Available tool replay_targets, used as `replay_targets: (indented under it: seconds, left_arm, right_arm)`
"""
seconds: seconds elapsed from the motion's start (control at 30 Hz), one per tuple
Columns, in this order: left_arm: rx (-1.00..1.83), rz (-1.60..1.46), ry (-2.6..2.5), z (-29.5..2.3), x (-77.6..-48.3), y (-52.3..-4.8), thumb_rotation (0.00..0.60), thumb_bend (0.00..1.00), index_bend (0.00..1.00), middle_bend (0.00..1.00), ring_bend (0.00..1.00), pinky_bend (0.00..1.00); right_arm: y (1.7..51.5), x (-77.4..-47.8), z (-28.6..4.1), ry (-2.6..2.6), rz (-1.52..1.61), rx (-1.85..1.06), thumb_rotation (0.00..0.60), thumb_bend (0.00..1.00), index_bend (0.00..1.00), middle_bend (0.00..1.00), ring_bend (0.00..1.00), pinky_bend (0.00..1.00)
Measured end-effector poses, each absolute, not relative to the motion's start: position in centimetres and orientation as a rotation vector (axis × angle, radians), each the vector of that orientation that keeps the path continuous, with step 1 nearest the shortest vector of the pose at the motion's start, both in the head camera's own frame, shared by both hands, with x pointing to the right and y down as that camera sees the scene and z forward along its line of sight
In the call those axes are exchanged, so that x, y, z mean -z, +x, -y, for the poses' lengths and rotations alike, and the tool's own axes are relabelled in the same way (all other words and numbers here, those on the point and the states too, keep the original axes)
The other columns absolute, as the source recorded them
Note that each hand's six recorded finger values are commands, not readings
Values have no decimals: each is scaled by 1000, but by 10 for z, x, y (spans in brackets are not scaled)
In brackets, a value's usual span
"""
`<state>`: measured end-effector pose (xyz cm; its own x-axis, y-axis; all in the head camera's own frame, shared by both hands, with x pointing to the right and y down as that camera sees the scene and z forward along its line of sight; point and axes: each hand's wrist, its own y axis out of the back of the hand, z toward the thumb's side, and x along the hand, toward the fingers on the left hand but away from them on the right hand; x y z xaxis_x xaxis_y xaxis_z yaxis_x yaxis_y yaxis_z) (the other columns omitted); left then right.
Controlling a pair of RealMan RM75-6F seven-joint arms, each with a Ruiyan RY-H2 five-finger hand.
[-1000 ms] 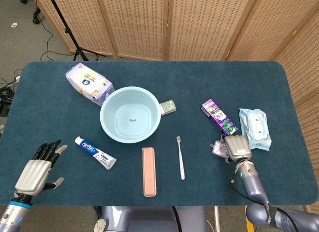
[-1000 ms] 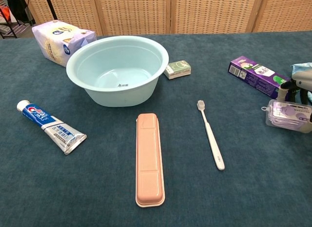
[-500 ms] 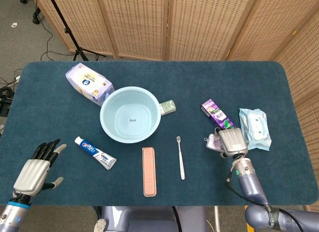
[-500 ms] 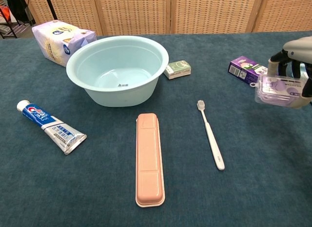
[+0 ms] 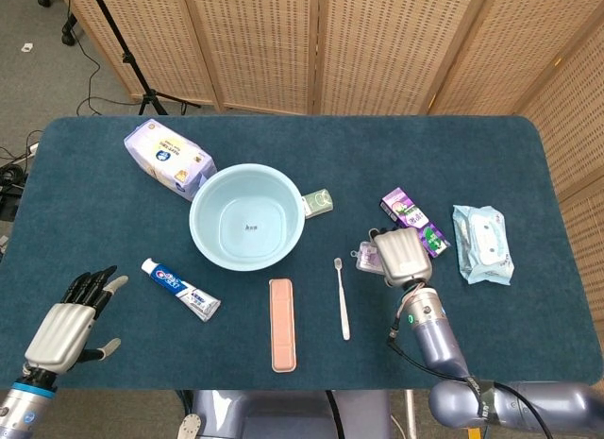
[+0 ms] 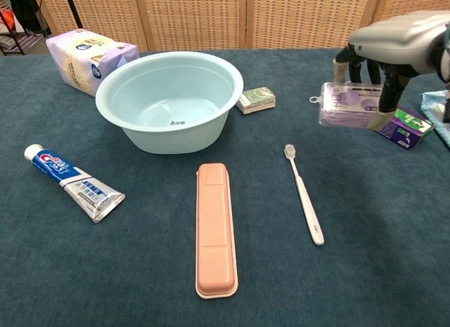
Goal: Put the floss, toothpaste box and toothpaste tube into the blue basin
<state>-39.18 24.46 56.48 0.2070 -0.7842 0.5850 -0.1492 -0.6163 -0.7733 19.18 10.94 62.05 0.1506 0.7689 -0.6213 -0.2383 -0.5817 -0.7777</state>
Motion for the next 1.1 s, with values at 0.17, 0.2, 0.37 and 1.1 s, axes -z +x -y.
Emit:
replay_targets:
  seconds: [0.17, 0.2, 0.37, 1.1]
  left_arm:
    - [1445, -867, -1904, -243, -568, -394, 600, 203, 0, 0, 0, 0]
    - [1446, -871, -1904, -242, -568, -394, 600, 203, 0, 0, 0, 0]
    - [1445, -889, -1903, -239, -569, -396, 600, 203, 0, 0, 0, 0]
    - [1497, -912, -1894, -231, -580, -408, 600, 203, 0, 0, 0, 0]
  right_arm:
    - [174, -622, -97, -1591, 537, -1541, 600, 207, 630, 472, 457, 490]
    - [171, -623, -94, -1587, 540, -1537, 600, 207, 630, 472, 457, 490]
    - [150, -623, -82, -1570, 541, -1507, 600, 208, 630, 472, 457, 490]
    - [36, -646, -72, -1650, 506, -1342, 600, 208, 630, 471, 465, 502]
